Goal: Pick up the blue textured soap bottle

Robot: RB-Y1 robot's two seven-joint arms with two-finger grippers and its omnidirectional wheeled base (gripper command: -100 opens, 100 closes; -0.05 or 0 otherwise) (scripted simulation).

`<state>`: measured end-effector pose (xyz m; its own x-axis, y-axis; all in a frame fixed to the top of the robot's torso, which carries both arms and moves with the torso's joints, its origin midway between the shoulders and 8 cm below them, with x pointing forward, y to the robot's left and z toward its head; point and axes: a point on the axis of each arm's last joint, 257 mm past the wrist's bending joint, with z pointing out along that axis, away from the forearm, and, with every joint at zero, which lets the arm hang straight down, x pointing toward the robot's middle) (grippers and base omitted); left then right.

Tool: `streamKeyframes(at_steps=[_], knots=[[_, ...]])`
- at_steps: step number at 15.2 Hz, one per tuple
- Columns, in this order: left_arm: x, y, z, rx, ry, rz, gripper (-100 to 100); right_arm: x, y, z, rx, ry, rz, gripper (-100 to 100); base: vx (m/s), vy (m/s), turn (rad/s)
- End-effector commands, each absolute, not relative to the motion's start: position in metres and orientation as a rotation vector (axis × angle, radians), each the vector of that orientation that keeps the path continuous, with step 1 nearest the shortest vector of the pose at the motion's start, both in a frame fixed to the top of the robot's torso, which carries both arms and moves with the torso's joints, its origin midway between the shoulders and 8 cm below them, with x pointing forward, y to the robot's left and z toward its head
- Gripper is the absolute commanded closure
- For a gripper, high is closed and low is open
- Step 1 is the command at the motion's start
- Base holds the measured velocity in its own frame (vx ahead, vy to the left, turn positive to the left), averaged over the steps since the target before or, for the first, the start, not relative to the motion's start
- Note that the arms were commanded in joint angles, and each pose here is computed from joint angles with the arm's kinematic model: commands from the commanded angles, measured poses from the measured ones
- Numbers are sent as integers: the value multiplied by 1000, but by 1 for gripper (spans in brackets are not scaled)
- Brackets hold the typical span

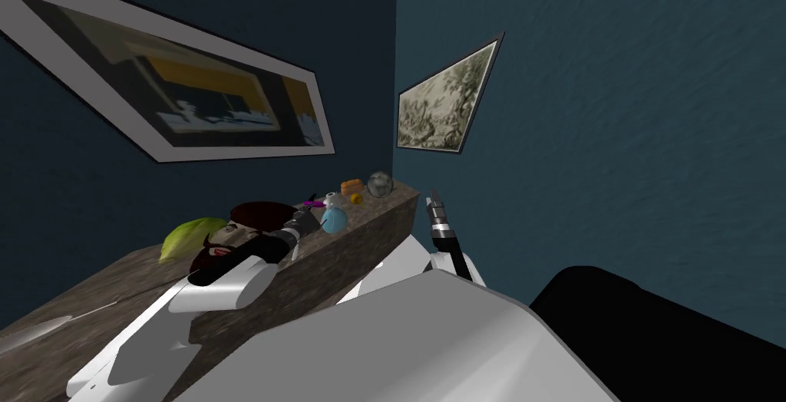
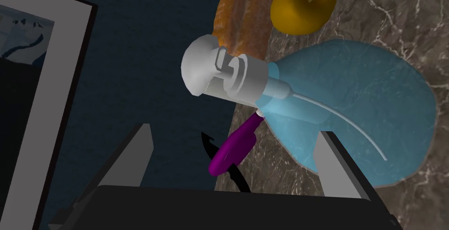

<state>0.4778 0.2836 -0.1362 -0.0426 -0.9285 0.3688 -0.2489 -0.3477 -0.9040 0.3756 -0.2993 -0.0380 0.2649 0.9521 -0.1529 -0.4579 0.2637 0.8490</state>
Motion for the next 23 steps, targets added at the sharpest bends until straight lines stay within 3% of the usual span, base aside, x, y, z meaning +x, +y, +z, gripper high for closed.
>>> streamKeyframes(at_steps=[1,23], knots=[[479,284,-142,-1686,1266,-1422,-100,376,-299,-38,780,778,1095,0,21,26,-97],[470,280,-171,-2152,1299,-1288,-100,376,-299,-38,780,778,1095,0,18,23,-51]])
